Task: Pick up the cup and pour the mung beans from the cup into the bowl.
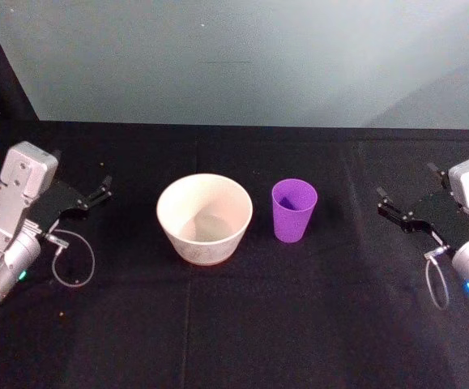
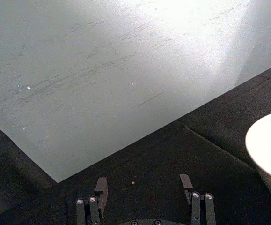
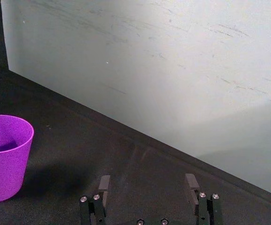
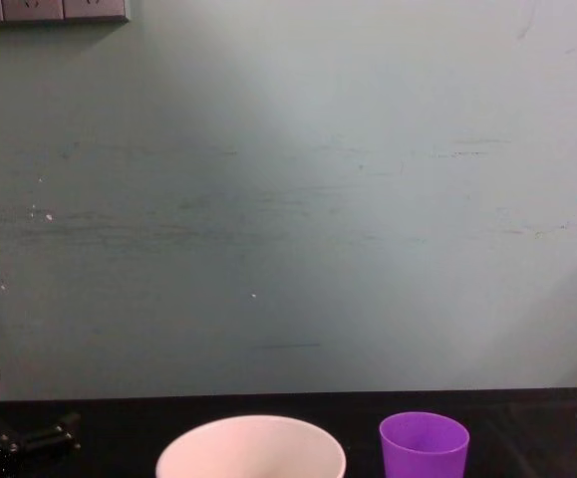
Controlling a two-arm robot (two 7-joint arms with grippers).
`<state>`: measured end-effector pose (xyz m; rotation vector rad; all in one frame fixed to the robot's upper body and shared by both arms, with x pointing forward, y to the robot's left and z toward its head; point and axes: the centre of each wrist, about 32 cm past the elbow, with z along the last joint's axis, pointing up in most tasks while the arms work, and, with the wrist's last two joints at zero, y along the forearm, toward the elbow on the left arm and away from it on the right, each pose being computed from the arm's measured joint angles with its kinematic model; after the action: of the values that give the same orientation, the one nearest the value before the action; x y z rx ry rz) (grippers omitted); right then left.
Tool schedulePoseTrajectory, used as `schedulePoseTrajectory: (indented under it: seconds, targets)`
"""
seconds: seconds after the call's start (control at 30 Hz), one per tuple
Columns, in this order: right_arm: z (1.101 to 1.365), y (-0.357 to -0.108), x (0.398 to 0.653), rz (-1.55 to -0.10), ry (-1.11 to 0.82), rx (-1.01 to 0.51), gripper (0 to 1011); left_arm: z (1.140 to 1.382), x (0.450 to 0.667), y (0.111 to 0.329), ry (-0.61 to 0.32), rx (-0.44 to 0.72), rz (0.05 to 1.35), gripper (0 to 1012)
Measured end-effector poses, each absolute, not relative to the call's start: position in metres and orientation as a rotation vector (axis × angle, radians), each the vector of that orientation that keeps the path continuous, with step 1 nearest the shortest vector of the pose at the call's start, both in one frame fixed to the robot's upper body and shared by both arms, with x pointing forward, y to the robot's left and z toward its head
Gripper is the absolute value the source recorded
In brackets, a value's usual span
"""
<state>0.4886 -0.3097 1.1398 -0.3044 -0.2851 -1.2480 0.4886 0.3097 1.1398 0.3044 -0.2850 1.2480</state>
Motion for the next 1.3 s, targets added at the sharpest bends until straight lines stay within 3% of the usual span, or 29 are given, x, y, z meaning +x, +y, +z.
schedulePoseTrajectory:
  seconds: [0.2,0.7,1.3]
  targets:
    - [1.140,-0.307,0.488,-1.228,-0.289,-0.308,1003,1.140,0.489,0.310,-0.285,0.304,1.248,1000]
    - [1.128,-0.273,0.482,-0.968,-0.212,-0.274,1003,1.140,0.489,0.310,-0.285,0.304,1.248,1000]
    - [1.108,-0.244,0.516,-0.914,-0.084,-0.163,1003,1.140,0.489,0.310,-0.285,0.304,1.248,1000]
